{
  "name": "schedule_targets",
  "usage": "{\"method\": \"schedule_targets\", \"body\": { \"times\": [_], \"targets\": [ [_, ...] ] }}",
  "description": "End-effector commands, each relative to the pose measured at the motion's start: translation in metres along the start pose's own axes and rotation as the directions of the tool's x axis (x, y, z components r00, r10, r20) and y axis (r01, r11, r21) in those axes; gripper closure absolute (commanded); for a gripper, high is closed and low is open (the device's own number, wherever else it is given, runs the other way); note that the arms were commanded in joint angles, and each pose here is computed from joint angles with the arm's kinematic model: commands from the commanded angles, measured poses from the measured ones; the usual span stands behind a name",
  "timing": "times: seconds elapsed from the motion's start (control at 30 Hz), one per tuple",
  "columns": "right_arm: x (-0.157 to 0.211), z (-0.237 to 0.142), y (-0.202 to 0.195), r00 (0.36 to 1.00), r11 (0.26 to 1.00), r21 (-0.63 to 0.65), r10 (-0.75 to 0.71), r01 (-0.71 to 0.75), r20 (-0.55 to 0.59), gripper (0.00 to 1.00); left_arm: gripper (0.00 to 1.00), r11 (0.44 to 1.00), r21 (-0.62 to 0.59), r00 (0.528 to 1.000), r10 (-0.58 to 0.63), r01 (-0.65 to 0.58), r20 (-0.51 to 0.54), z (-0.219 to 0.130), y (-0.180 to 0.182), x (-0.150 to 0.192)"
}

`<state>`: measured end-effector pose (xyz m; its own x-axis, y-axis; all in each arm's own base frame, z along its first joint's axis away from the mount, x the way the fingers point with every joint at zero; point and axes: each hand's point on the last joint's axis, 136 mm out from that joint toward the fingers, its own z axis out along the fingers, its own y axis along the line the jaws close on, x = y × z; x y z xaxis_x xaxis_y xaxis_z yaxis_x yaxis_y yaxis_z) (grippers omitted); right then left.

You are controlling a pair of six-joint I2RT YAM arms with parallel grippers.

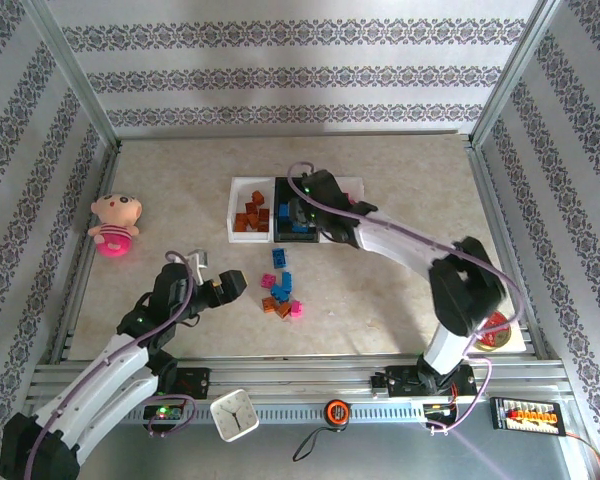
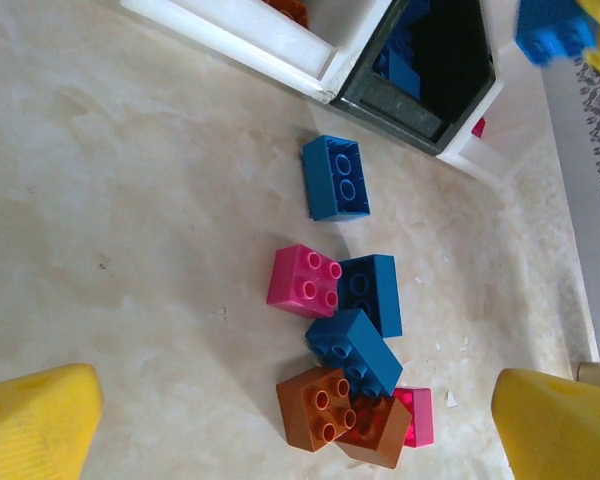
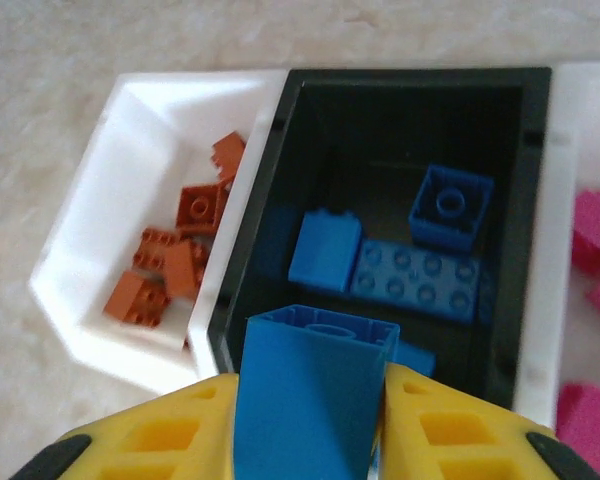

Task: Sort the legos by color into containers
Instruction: Place the lego in the container, then pick up the lego from the center of the table.

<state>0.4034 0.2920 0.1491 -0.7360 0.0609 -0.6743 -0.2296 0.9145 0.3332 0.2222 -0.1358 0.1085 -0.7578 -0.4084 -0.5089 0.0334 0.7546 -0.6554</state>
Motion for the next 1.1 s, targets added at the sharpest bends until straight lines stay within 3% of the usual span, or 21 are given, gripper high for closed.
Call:
{"method": "schedule_targets", "body": {
  "times": [0.0, 0.13, 0.23, 0.43, 0.63, 1.07],
  "targets": [
    [-0.009, 0.024, -0.009, 0.999, 0.997, 0.056, -0.049, 0.05, -0.025, 0.62, 0.06, 0.996, 0.021, 0.995, 0.091, -0.09, -0.042, 0.0, -0.016, -0.004],
    [-0.018, 0.033, -0.009, 0.999, 0.998, 0.054, -0.043, 0.045, -0.026, 0.3, 0.16, 0.994, 0.007, 0.989, 0.11, -0.11, -0.097, 0.013, -0.016, -0.001],
    [-0.016, 0.019, -0.007, 0.999, 0.998, 0.034, -0.045, 0.045, -0.008, 0.24, 0.2, 0.986, -0.012, 0.976, 0.161, -0.164, -0.144, 0.027, -0.021, 0.006],
    [0.015, -0.013, -0.021, 1.0, 0.999, 0.024, -0.029, 0.029, -0.008, 0.22, 0.25, 0.946, -0.084, 0.933, 0.29, -0.313, -0.215, 0.068, -0.031, 0.012],
    [0.039, -0.048, -0.037, 0.999, 1.0, 0.008, 0.021, -0.021, 0.024, 0.22, 0.24, 0.919, -0.114, 0.917, 0.353, -0.377, -0.187, 0.115, -0.045, -0.005],
    [0.044, -0.091, -0.049, 0.995, 0.998, -0.037, 0.053, -0.05, 0.083, 0.2, 0.37, 0.832, -0.253, 0.868, 0.456, -0.494, -0.195, 0.179, -0.032, -0.006]
  ]
}}
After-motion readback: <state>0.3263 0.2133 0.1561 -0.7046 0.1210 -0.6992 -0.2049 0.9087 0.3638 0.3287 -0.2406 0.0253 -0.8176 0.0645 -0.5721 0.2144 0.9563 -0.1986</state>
